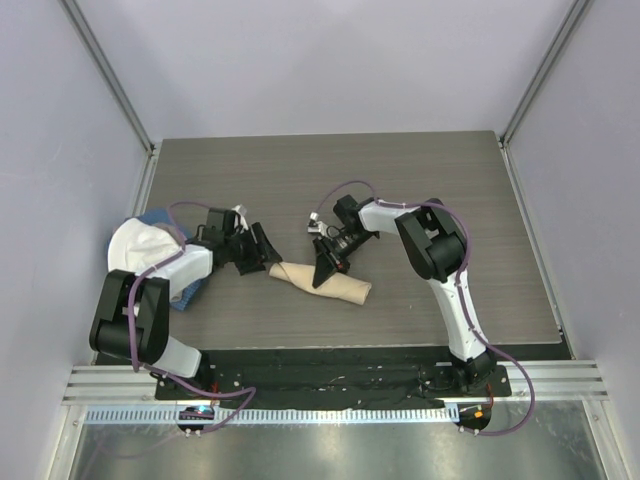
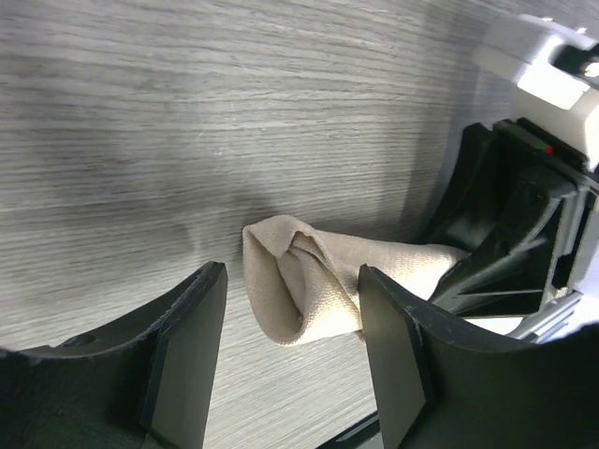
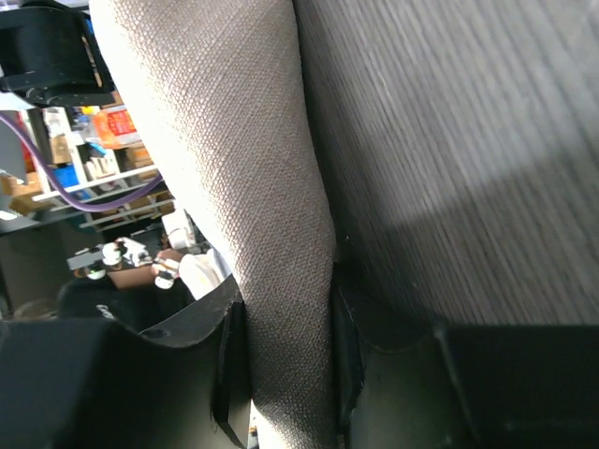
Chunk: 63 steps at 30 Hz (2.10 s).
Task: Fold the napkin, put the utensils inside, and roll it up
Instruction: Roll the napkin with the utensil
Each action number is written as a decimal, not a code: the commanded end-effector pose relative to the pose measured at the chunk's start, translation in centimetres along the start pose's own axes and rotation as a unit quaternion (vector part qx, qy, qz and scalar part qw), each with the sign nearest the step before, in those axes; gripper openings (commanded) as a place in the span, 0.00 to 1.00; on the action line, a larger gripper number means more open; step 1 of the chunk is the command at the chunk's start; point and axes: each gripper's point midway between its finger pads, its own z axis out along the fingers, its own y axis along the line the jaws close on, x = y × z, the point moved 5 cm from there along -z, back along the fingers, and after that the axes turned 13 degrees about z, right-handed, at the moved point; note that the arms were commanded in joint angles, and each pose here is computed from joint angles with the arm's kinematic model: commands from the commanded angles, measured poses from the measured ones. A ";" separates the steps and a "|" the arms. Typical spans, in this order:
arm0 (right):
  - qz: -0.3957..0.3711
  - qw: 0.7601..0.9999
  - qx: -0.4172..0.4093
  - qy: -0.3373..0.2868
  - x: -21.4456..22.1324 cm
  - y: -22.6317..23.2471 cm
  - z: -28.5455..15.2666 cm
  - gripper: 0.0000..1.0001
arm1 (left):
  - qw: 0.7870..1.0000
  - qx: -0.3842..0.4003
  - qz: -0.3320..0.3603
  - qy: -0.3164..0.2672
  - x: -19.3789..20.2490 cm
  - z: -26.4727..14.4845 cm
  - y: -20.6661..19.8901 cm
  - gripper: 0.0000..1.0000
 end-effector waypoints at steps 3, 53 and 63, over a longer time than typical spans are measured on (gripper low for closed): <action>0.025 0.998 0.058 0.004 0.0 -3.1 0.8 0.37 | 0.998 0.047 0.007 -0.039 -1.3 0.2 -1.3 0.61; -0.404 0.790 0.397 -0.235 -1.0 5.9 -3.4 0.94 | 0.996 0.034 -0.028 0.078 -1.1 3.0 -0.6 0.00; -0.407 0.814 0.361 -0.203 -0.4 5.9 -2.1 0.93 | 0.996 0.028 -0.027 0.082 -1.4 3.4 -0.4 0.00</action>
